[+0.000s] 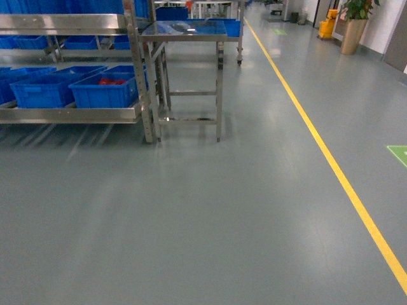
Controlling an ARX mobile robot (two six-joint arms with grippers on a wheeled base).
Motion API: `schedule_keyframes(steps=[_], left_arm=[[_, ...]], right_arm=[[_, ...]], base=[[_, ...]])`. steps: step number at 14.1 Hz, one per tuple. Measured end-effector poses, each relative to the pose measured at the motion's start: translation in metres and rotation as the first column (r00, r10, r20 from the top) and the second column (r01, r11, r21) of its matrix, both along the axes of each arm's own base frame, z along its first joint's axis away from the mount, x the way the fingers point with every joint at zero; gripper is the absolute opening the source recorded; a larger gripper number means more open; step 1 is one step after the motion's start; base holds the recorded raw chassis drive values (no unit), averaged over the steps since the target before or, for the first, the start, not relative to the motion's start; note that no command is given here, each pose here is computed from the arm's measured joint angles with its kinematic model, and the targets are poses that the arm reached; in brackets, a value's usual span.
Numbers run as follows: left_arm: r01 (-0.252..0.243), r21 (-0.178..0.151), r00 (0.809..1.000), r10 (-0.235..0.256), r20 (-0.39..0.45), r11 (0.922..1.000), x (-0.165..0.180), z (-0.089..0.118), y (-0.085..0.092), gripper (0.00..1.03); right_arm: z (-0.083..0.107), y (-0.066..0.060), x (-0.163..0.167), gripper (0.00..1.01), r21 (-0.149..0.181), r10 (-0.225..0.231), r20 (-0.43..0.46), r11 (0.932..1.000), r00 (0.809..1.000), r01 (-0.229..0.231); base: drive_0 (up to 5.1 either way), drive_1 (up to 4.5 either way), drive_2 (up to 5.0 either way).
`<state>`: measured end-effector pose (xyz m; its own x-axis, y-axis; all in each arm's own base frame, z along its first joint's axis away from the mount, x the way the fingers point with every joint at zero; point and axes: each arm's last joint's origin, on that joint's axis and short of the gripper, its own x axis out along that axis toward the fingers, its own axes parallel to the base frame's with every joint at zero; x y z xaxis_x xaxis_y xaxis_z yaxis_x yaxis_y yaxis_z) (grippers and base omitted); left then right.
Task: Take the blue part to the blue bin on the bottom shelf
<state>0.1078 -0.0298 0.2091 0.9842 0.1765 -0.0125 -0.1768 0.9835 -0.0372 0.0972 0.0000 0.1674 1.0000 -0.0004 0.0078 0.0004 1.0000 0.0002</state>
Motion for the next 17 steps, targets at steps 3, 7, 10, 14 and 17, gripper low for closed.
schedule_keyframes(steps=[3, 7, 10, 14, 17], left_arm=[[0.000, 0.000, 1.000, 0.000, 0.000, 1.0000, 0.0000, 0.0000, 0.0000, 0.43], [0.000, -0.001, 1.000, 0.000, 0.003, 1.0000, -0.0003, 0.0003, 0.0001, 0.43], [0.000, -0.002, 1.000, 0.000, 0.006, 1.0000, -0.0003, 0.0006, 0.0001, 0.43], [0.000, 0.000, 1.000, 0.000, 0.001, 1.0000, -0.0002, 0.0001, 0.0001, 0.43], [0.000, -0.001, 1.000, 0.000, 0.003, 1.0000, -0.0002, 0.0003, 0.0001, 0.43]], right_arm=[[-0.0004, 0.0000, 0.0000, 0.98, 0.000, 0.000, -0.004, 1.0000, 1.000, 0.000], [-0.0006, 0.0000, 0.0000, 0.98, 0.000, 0.000, -0.006, 1.0000, 1.000, 0.000], [-0.0004, 0.0000, 0.0000, 0.98, 0.000, 0.000, -0.005, 1.0000, 1.000, 0.000], [-0.0004, 0.0000, 0.0000, 0.98, 0.000, 0.000, -0.005, 1.0000, 1.000, 0.000], [-0.0005, 0.0000, 0.0000, 0.98, 0.000, 0.000, -0.005, 1.0000, 1.000, 0.000]], base=[[-0.5, 2.42, -3.3], [0.1, 4.38, -4.3], [0.1, 4.38, -4.3], [0.0, 4.29, -4.3], [-0.1, 4.26, -4.4]])
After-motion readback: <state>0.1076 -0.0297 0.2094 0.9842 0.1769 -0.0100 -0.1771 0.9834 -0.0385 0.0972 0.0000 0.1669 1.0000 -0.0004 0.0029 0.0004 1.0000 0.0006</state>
